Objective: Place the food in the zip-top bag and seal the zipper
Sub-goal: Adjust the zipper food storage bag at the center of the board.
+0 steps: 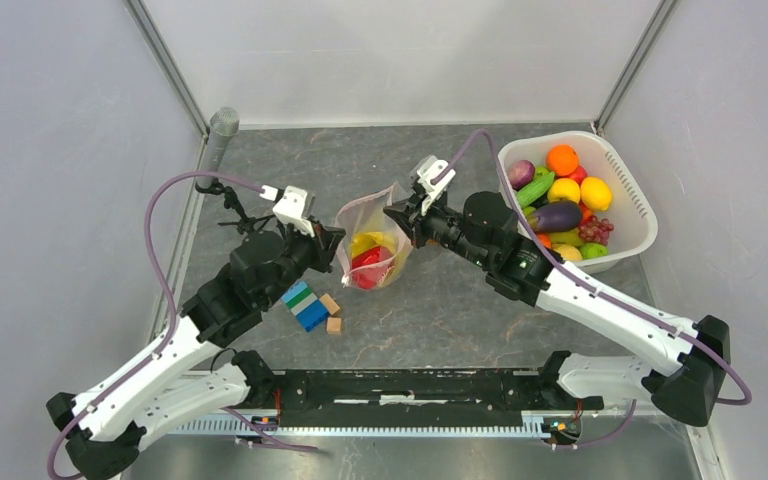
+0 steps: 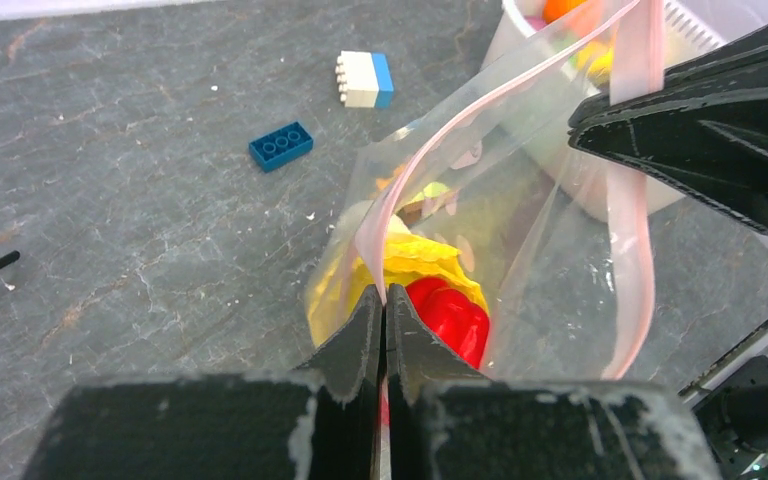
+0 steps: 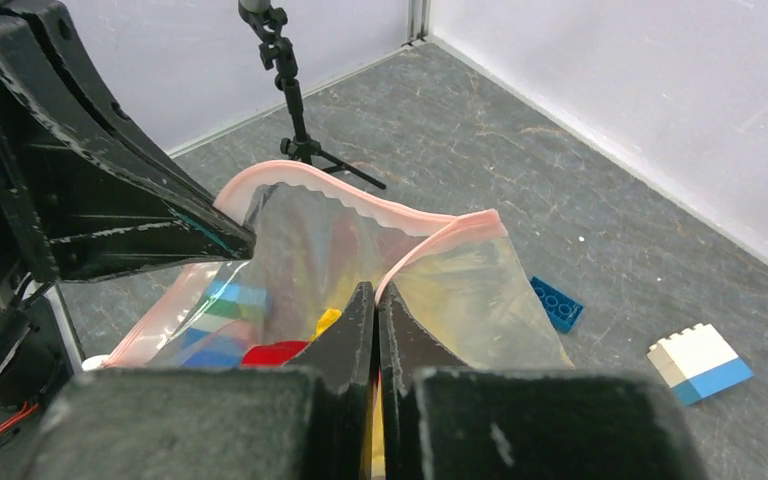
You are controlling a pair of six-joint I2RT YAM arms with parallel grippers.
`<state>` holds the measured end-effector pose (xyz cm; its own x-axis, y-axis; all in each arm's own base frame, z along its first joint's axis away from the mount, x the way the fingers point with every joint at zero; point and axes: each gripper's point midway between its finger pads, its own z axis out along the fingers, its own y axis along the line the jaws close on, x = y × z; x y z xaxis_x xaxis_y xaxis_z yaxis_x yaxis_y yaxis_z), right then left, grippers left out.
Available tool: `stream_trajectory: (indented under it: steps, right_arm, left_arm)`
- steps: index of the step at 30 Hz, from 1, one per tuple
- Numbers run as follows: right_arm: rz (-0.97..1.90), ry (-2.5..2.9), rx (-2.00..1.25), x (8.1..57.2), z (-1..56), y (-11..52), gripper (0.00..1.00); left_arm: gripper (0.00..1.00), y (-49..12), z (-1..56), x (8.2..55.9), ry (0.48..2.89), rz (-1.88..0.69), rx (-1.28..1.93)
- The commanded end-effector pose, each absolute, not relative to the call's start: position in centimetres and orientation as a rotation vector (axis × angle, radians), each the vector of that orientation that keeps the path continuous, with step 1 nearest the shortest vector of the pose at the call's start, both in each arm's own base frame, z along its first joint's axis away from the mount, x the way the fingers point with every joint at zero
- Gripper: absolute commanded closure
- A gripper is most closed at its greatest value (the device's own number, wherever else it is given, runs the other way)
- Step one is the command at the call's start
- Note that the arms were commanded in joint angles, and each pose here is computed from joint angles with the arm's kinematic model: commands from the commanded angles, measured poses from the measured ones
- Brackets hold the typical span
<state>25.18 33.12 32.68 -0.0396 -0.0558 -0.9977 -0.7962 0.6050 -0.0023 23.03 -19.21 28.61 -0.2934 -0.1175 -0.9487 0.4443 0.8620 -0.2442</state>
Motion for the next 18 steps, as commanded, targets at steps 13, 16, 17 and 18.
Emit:
stream_trajectory:
  steps: [13, 16, 17, 18]
  right_arm:
    - [0.711, 1.494, -0.685, 23.1, 28.0, 29.8, 0.93]
    - [0.71, 1.523, -0.677, 23.0, 26.8, 29.5, 0.93]
    - [0.72, 1.526, -0.668, 22.9, 26.6, 29.5, 0.93]
    - [0.728, 1.527, -0.659, 22.9, 26.5, 29.6, 0.93]
  left_arm:
    - [0.98, -20.8, 28.6, 18.8, 1.676, -0.879, 0.294]
    - [0.94, -20.3, 26.8, 18.2, 1.732, -0.849, 0.325]
    - [0.85, -20.3, 26.7, 18.1, 1.745, -0.844, 0.346]
    - [0.74, -20.4, 26.7, 18.0, 1.757, -0.841, 0.361]
